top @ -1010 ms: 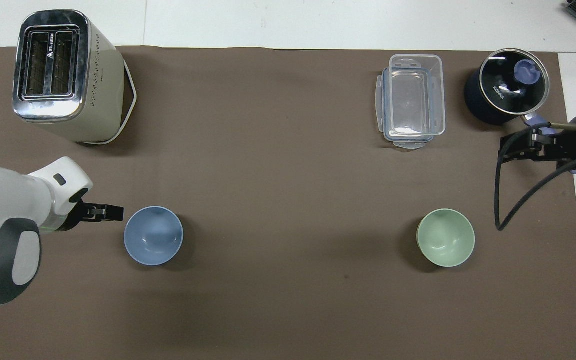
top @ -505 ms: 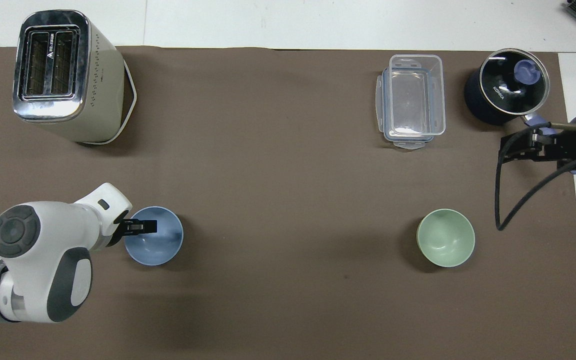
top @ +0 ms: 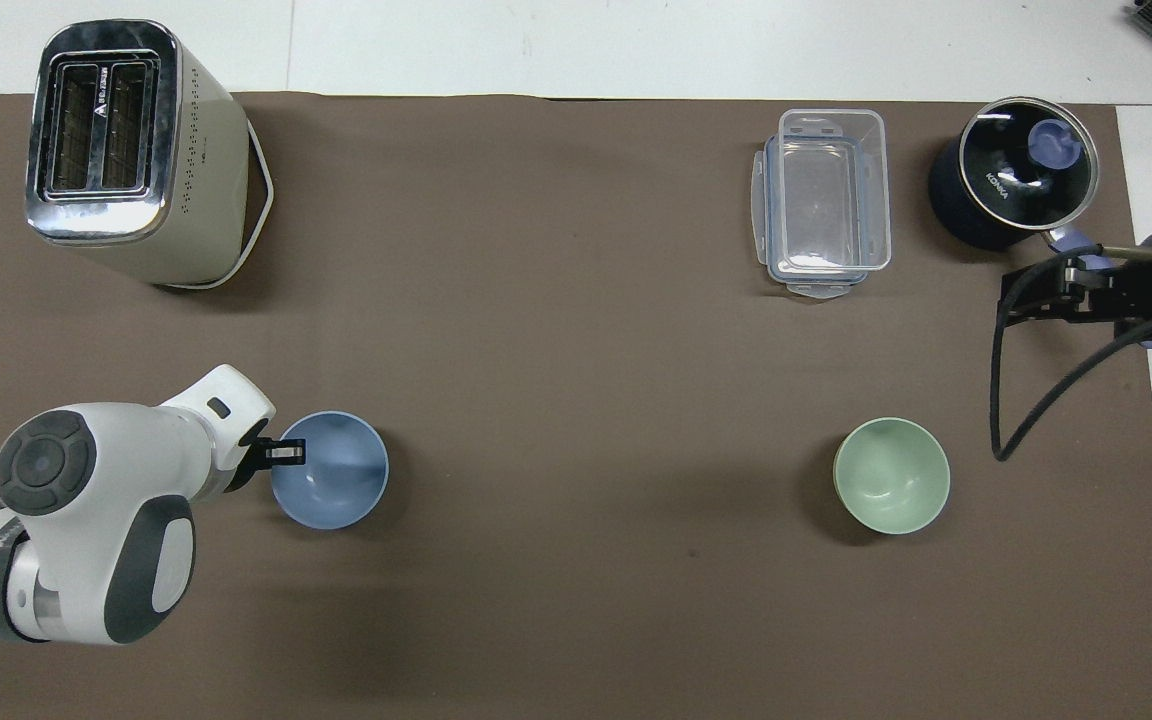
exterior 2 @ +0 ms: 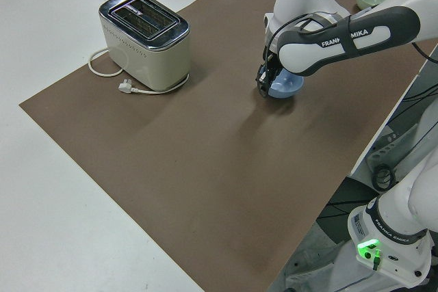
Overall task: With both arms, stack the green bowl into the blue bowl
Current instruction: 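Grasp the blue bowl rim and slide it toward the table center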
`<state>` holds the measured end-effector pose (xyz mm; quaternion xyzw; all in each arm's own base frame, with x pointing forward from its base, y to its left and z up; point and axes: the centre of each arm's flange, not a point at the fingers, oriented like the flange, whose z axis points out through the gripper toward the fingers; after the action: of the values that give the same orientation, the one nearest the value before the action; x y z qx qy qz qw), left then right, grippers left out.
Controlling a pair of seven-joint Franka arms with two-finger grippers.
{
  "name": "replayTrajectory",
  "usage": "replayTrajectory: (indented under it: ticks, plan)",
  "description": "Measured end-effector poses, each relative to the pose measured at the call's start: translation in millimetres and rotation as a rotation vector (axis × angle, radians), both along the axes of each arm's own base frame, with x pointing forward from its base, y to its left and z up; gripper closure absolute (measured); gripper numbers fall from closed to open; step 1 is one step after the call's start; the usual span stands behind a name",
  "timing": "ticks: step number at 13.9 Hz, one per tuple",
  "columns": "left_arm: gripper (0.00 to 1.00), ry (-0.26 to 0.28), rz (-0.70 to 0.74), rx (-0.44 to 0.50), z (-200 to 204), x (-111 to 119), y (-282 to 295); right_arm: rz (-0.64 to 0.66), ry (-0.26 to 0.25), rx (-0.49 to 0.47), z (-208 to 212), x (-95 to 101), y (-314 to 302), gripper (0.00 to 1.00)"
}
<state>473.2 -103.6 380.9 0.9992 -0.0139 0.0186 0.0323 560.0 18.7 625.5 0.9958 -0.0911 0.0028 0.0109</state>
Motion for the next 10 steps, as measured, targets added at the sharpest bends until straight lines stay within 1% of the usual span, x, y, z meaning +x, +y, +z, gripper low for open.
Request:
replayTrajectory:
  ticks: [2, 4, 5, 7, 10]
  plan:
    - [0.96, -0.008, -0.009, -0.026, 11, 0, -18, -0.001, 0.0, 0.0, 0, 0.0, -1, 0.0]
    - [0.96, -0.007, -0.012, -0.055, 13, -8, -49, -0.006, 0.0, 0.0, 0, 0.1, -4, 0.0]
    - [0.96, -0.011, -0.016, -0.061, 14, -14, -69, -0.005, 0.0, 0.0, 0, 0.2, -6, 0.0]
    - [0.96, -0.037, -0.013, -0.08, 13, -31, -116, -0.003, 0.0, 0.0, 0, 0.2, -7, 0.0]
    - [0.96, -0.057, -0.01, -0.103, -6, -59, -171, -0.005, 0.001, 0.0, 0, 0.2, -9, 0.0]
